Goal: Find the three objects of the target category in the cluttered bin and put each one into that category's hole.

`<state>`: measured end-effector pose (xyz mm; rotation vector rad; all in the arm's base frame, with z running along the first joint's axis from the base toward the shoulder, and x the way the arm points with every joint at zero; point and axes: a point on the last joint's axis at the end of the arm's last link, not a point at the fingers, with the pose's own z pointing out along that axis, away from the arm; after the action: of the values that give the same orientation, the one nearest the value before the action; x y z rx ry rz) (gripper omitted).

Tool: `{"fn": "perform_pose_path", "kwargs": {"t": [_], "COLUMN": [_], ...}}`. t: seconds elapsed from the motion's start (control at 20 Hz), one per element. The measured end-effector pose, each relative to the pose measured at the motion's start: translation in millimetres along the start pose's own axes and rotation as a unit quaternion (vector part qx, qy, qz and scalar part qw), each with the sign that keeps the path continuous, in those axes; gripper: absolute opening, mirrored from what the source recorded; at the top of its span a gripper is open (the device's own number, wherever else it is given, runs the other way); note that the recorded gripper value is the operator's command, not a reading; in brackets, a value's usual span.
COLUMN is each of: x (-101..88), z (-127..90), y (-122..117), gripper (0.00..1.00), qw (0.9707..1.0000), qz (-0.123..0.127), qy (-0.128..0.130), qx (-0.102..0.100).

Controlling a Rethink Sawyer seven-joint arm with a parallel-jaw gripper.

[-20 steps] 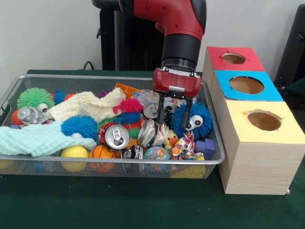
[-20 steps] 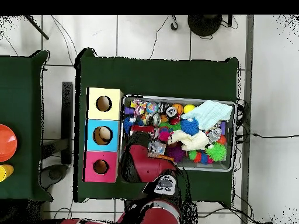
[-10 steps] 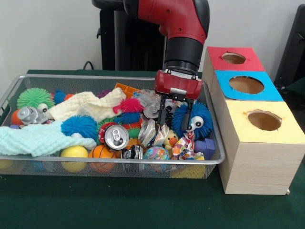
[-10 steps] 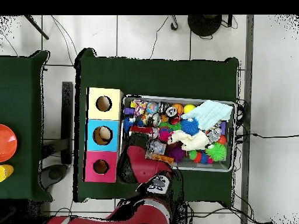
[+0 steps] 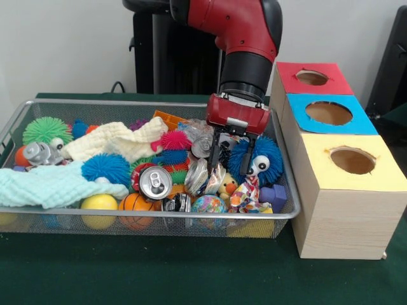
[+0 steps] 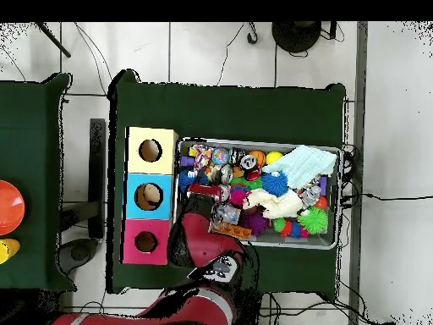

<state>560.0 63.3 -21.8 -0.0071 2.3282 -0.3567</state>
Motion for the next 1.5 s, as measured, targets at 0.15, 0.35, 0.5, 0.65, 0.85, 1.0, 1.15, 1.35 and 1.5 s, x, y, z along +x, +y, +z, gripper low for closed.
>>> {"fn": "perform_pose_path", "kwargs": {"t": [0.15,0.35,0.5,0.65,0.85,1.0,1.15,1.35,1.5], "x": [3.1,9.0,16.1,21.8,30.0,35.6,40.4,45.2,48.6], "z": [-0.4,-3.7,-12.0,-20.0,-28.3,-30.4,-28.2,-24.9,-22.7], "y": [1.0,4.9,7.7,5.9,-2.9,-12.9,-20.8,-31.4,-41.1], "gripper": [1.00,1.00,1.00,1.00,1.00,1.00,1.00,1.00,1.00], "qw": [0.9999,0.9995,0.9990,0.9985,0.9979,0.9972,0.9968,0.9965,0.9963], "qz": [-0.001,-0.002,-0.005,-0.011,-0.016,-0.018,-0.017,-0.016,-0.015], "qy": [0.000,-0.001,-0.003,-0.002,0.005,0.012,0.017,0.021,0.025], "qx": [0.014,0.030,0.043,0.053,0.063,0.071,0.076,0.079,0.080]}}
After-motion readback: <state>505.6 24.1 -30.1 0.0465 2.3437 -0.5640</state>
